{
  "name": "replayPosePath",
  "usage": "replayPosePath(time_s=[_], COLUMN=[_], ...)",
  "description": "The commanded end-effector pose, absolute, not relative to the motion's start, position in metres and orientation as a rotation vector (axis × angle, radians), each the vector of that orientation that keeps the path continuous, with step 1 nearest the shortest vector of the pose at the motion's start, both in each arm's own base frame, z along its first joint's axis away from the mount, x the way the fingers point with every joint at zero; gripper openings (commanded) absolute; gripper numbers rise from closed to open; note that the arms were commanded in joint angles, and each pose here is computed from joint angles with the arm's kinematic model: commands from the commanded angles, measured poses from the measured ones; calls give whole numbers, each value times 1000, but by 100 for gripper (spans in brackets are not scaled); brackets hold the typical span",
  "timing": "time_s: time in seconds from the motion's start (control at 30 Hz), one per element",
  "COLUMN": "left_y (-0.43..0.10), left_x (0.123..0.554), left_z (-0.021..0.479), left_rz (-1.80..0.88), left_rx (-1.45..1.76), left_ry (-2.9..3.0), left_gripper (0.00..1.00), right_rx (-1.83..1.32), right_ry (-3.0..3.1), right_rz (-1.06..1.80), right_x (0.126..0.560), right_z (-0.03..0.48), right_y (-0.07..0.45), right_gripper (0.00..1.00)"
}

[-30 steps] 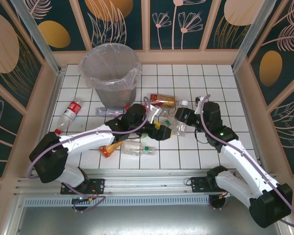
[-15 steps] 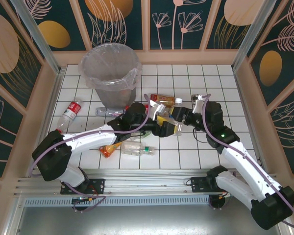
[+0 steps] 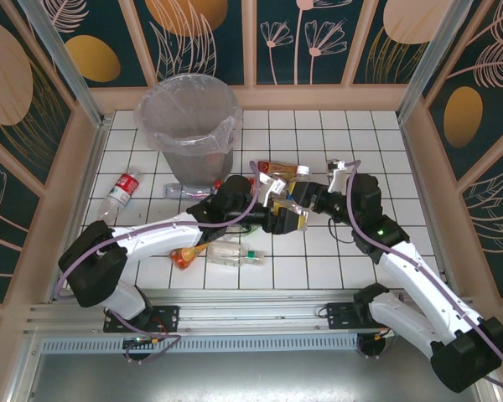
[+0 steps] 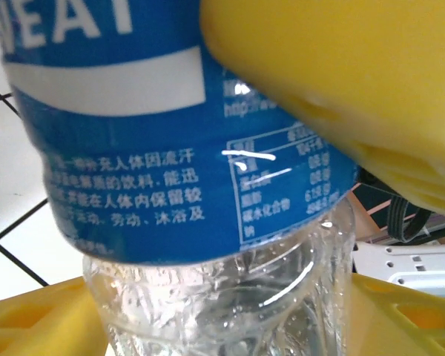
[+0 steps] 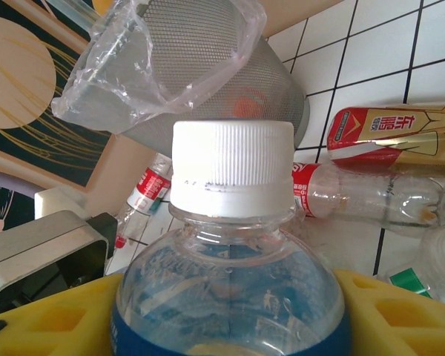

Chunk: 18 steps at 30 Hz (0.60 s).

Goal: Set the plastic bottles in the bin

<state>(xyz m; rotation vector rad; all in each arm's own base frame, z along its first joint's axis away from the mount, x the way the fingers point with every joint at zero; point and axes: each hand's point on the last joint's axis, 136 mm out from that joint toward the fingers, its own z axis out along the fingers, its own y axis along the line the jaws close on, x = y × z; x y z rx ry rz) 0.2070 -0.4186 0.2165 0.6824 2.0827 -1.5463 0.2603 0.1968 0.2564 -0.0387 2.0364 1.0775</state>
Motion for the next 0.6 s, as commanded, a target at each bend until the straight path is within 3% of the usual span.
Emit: replayPosePath(time_s=[0.0, 0.33, 0.57], left_y=[-426, -425, -417], left_x=[205, 210, 216], left_z=[231, 253, 259], left_rz=[-1588, -1573, -1509], left_rx=[704, 680, 629], left_ry=[2033, 1996, 2024], left_gripper=[72, 61, 60], right_rx=[-61, -47, -41], right_ry=[1977, 1976, 1946], right_rz=[1108, 1092, 1068], right_x=[261, 260, 255], right_z=[271, 272, 282], right_y=[202, 199, 192], right_gripper=[61, 66, 84])
